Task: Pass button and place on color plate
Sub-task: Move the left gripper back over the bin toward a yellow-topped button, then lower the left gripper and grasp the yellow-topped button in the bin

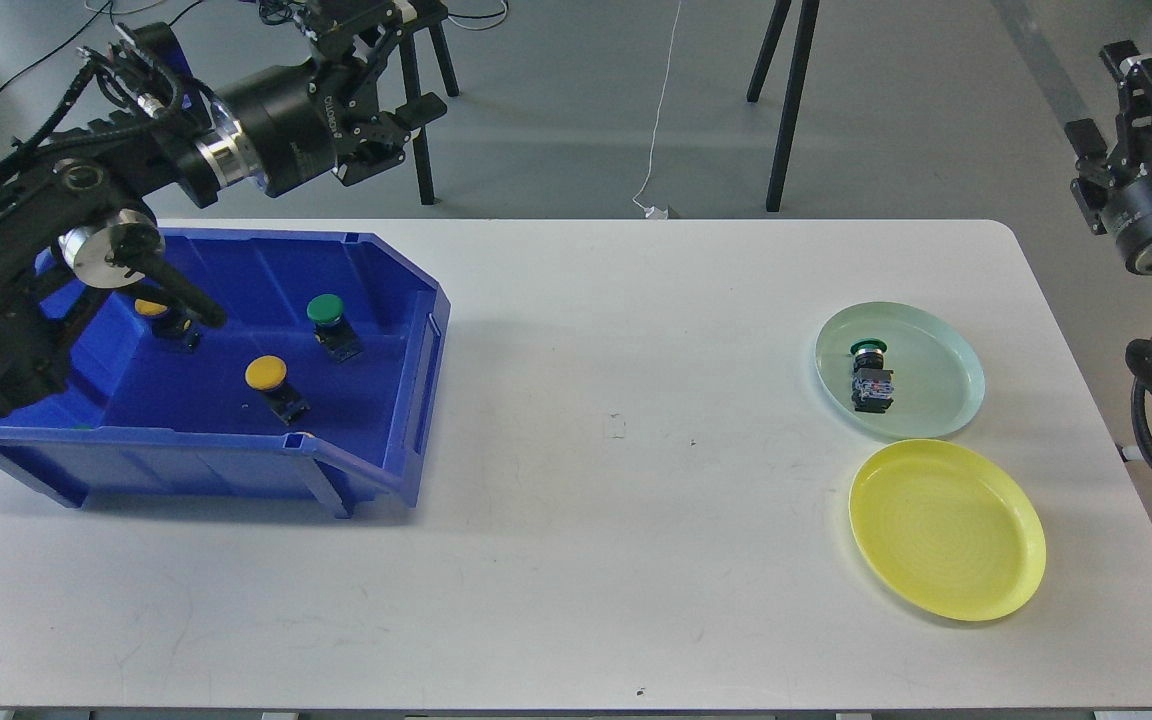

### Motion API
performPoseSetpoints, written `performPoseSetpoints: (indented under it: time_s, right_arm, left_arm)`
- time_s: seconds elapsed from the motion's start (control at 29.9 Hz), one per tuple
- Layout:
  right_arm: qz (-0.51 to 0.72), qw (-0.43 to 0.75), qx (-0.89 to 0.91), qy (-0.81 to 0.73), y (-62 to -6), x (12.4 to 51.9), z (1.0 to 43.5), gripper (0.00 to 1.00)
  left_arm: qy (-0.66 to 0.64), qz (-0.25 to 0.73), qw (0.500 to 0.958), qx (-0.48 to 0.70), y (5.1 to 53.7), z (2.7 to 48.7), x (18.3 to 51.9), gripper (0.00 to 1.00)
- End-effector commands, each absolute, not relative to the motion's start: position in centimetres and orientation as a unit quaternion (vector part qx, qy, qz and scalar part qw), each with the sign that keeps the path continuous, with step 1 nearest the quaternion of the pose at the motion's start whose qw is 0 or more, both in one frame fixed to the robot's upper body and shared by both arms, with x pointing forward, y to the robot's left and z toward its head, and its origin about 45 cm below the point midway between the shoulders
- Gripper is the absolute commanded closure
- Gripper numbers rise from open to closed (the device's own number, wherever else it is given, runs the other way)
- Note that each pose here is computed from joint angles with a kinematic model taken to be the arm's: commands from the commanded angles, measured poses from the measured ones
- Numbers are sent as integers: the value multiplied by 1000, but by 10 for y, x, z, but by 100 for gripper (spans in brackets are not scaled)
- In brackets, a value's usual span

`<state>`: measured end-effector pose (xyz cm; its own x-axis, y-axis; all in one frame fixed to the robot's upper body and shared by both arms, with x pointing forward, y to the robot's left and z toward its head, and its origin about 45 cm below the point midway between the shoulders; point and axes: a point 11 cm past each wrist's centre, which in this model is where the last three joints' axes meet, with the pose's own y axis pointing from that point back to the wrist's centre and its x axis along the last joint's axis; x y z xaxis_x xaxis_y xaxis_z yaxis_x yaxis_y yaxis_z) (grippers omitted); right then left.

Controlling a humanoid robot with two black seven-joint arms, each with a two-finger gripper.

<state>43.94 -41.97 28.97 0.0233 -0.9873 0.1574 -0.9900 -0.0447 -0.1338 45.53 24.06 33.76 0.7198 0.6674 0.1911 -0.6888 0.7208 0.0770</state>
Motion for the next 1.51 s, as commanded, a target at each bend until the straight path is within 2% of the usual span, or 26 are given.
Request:
performPoseSetpoints:
  time_s: [0.0,0.13,0.3,0.4,0.6,0.84,1.14,1.47]
  right_arm:
    - [52,-57,721,-688,-417,444,298,9]
    - [33,-80,729,-679,-409,446,296,9]
    - [29,-96,727,-680,-407,447,297,9]
    - [20,-109,729,-675,-398,449,294,8]
    - [-43,-189,713,-674,-410,449,298,6]
    - [-93,-258,699,-660,-425,447,295,6]
    - [-146,-332,692,-625,-403,451,289,5]
    - [-165,-338,695,-613,-383,454,279,5]
  left_arm:
    - [-149,357,910,148,262,345,446,5]
    - [-251,331,870,265,286,345,435,6]
    - [-336,283,793,422,328,329,424,7]
    - [-362,267,760,469,348,331,415,7]
    - [-389,186,708,560,363,298,401,11]
    - [-373,132,696,599,369,260,386,21]
    - [-354,99,696,617,365,229,380,22]
    - [-372,71,682,626,355,218,381,22]
